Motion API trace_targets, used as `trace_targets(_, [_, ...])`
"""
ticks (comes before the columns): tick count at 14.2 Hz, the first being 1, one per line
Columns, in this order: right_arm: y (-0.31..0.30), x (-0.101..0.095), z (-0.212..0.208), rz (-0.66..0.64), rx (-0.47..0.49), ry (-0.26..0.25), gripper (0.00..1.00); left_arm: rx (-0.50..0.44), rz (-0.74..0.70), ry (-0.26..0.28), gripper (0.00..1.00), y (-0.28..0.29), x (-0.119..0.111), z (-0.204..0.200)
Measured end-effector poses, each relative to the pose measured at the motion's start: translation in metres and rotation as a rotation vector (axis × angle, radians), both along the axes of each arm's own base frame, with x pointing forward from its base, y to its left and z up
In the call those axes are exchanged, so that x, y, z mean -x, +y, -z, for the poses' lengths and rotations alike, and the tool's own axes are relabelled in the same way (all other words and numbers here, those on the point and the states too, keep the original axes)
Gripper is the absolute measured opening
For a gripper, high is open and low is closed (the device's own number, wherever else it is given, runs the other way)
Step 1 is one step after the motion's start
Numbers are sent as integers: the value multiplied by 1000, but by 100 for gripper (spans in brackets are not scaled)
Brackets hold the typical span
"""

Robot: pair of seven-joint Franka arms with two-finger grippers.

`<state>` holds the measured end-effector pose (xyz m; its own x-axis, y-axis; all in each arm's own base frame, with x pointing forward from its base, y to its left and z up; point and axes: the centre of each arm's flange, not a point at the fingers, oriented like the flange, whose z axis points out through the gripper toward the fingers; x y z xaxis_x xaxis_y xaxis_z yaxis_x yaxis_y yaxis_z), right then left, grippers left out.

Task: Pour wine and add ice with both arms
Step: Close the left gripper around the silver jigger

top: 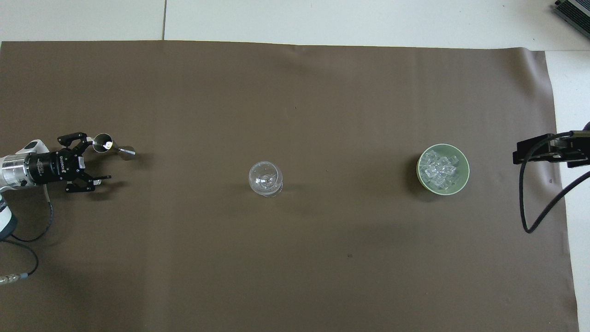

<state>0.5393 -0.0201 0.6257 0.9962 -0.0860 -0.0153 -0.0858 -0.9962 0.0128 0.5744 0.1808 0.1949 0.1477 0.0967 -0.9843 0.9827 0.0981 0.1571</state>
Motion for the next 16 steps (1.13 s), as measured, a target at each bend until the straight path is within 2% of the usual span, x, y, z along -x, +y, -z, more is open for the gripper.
trace_targets(5, [0,0,0,0,0,0,100,26,-29,-21,98,-11,7,0])
trace_targets(8, [0,0,0,0,0,0,100,38,-51,-16,96,-17,9,-1])
trace_targets(16, [0,0,0,0,0,0,100,21,-92,89,91,-15,3,-5])
